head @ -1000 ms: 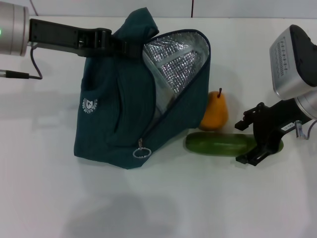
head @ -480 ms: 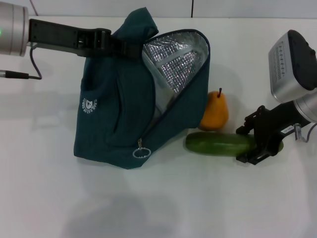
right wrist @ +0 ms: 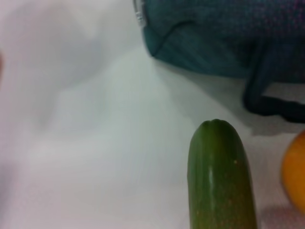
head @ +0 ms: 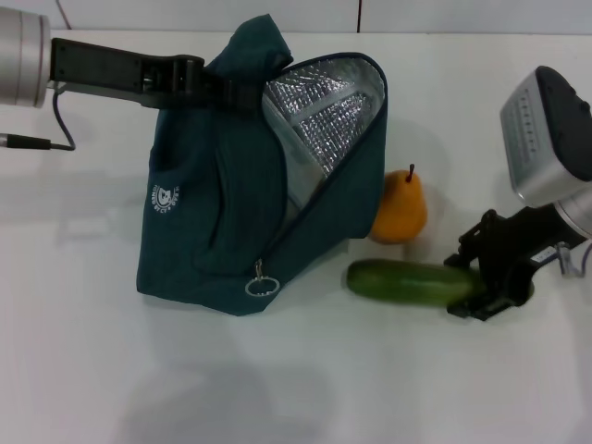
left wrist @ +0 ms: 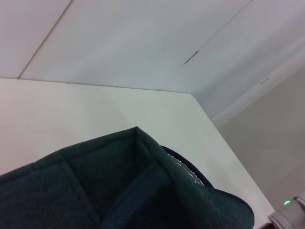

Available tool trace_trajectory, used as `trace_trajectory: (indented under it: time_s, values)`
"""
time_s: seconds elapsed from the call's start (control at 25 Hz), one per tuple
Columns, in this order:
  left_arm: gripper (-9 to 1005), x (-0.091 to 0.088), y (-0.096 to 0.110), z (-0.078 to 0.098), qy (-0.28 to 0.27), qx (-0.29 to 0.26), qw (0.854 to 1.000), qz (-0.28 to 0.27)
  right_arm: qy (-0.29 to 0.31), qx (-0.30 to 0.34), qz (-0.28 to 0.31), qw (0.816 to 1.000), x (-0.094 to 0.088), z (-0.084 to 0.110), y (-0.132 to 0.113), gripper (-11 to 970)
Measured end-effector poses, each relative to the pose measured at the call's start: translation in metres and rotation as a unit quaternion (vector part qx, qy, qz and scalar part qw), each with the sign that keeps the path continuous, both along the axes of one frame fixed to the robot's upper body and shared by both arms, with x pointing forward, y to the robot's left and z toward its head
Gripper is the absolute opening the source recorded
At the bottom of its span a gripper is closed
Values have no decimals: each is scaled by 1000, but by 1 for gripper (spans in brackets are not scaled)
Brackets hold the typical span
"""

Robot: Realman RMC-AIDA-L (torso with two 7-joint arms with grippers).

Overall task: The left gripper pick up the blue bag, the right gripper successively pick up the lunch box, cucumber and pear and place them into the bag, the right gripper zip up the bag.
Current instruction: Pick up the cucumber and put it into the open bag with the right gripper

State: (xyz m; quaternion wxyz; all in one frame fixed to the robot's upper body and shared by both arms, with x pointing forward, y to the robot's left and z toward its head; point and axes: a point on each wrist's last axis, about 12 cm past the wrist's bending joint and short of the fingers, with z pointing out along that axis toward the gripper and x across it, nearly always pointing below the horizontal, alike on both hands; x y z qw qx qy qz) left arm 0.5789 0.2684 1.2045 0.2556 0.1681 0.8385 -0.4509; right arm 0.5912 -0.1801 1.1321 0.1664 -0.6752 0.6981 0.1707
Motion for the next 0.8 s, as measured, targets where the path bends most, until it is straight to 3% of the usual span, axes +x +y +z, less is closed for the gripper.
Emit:
trace_trajectory:
  time_s: [0.24,0.4,0.52,0.56,0.8]
  values:
    - [44,0,1,0,0,0,1000,1,65,-4,60,996,-27,20,-7,567]
    - [44,-1,1,0,0,-2,1000,1,107,45,67,991,-38,32,-15,567]
    - [44,-1,1,0,0,-3,1000,1,114,98,54,987,-40,40,-23,567]
    - [44,-1,0,0,0,-4,1000,1,116,165,32,979,-39,51,-34,567]
    - [44,-1,0,0,0,-4,1000,0,117,323,-29,939,-33,67,-62,567]
